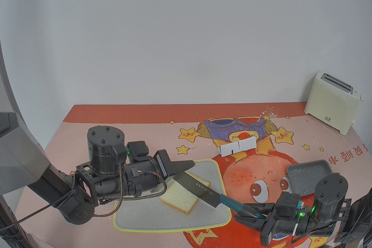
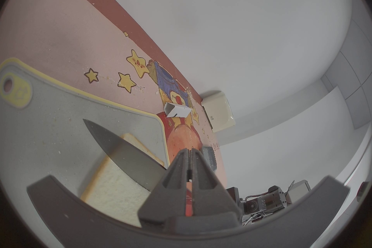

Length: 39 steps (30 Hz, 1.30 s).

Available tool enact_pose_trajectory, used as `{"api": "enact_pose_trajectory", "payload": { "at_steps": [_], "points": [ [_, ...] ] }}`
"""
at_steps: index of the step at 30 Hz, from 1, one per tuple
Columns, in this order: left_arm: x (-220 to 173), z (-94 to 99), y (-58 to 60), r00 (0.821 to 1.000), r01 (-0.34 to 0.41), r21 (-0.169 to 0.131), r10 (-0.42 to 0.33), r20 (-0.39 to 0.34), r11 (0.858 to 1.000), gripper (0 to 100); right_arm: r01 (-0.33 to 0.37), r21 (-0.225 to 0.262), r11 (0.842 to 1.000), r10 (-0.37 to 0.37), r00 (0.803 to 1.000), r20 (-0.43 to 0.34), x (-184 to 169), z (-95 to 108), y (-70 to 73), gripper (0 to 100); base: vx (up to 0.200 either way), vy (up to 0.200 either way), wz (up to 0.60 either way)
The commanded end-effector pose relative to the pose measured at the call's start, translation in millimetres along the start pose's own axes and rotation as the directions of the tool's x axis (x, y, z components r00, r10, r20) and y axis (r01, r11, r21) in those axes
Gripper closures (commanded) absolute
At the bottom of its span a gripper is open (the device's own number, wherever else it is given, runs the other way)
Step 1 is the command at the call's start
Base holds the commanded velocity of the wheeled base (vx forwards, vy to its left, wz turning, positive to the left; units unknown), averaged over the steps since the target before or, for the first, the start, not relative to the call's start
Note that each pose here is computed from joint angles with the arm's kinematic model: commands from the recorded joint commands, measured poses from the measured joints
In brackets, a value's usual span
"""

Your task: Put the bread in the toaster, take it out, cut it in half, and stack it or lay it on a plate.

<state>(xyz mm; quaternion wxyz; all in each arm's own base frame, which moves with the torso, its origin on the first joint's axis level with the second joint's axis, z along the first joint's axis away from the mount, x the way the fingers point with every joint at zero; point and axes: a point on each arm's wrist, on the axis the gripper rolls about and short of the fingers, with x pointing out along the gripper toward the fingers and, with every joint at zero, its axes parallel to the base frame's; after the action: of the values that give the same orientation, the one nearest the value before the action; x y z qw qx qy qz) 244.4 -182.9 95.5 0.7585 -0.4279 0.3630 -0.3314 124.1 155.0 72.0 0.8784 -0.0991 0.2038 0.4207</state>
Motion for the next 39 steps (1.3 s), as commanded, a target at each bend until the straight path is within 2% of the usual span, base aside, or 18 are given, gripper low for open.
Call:
{"api": "enact_pose_trajectory", "payload": {
  "at_steps": [1,15,32,39],
  "points": [
    [2.2,-0.2,2.2,1.0,-0.007,-0.003,0.007,-0.003,1.0,100,-0.001,-0.001,1.0,0.001,1.0,0.002,-0.2,0.2,0.2,100,0.0,0.0,0.0],
    [3.9,-1.2,6.7,1.0,-0.022,-0.01,0.022,-0.008,1.0,100,-0.001,-0.001,1.0,0.001,1.0,0.003,-0.5,0.4,0.2,100,0.0,0.0,0.0],
    [1.0,3.1,12.0,0.999,-0.036,-0.018,0.036,0.005,0.999,100,0.0,0.008,1.0,0.0,0.995,0.1,-5.0,11.7,-0.1,100,0.0,0.0,0.0],
    [0.8,2.9,12.3,0.999,-0.037,-0.019,0.037,0.004,0.999,100,0.008,0.012,1.0,-0.009,0.994,0.112,-6.2,13.7,-1.9,100,0.0,0.0,0.0]
  ]
}}
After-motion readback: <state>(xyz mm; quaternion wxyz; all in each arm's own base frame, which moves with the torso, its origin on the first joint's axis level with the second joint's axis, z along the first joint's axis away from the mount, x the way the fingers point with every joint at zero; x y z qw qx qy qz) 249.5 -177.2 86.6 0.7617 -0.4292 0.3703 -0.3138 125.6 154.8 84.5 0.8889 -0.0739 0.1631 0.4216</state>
